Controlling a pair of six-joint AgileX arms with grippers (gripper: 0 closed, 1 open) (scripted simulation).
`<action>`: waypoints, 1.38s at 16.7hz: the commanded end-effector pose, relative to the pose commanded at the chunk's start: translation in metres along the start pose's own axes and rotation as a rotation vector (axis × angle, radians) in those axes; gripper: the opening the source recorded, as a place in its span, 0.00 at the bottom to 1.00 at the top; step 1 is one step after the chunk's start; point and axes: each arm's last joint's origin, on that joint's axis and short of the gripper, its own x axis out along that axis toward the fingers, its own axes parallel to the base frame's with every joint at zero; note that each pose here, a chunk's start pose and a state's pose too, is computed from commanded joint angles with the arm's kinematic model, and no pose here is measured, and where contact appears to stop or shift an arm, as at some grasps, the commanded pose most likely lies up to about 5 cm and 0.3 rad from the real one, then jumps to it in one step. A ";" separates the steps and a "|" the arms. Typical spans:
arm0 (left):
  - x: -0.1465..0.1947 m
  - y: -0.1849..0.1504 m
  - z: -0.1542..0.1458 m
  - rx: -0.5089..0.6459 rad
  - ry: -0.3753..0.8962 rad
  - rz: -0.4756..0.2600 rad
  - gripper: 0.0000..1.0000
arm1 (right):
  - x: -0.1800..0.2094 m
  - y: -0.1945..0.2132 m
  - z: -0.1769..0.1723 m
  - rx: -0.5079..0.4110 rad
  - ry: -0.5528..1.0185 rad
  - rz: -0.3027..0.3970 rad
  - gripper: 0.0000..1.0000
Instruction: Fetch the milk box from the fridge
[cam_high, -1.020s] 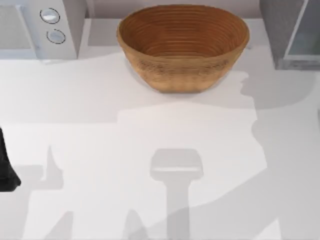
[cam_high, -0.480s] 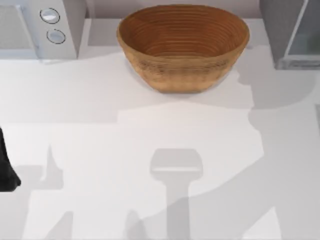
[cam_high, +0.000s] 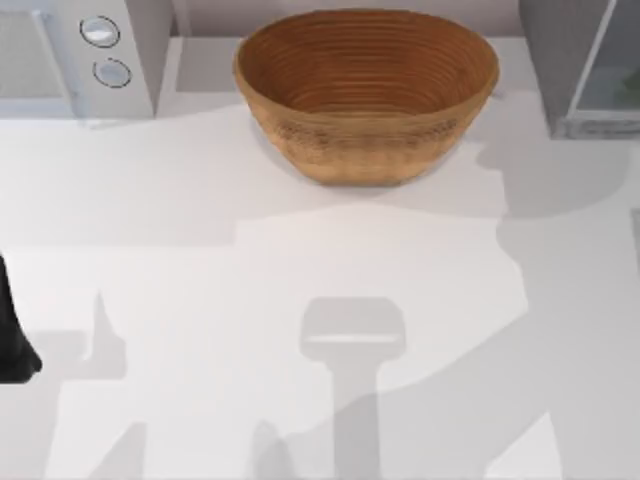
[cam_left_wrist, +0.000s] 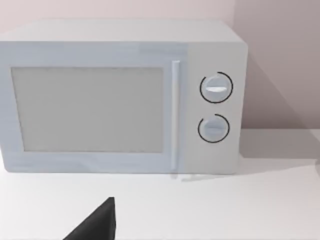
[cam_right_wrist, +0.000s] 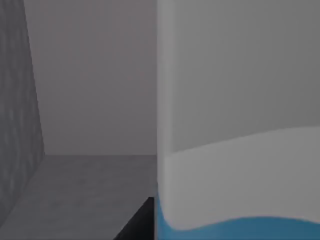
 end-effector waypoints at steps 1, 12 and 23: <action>0.000 0.000 0.000 0.000 0.000 0.000 1.00 | 0.000 0.000 0.000 0.000 0.000 0.000 0.25; 0.000 0.000 0.000 0.000 0.000 0.000 1.00 | 0.000 0.000 0.000 0.000 0.000 0.000 0.00; 0.000 0.000 0.000 0.000 0.000 0.000 1.00 | 0.000 -0.001 0.051 0.001 -0.001 -0.003 0.00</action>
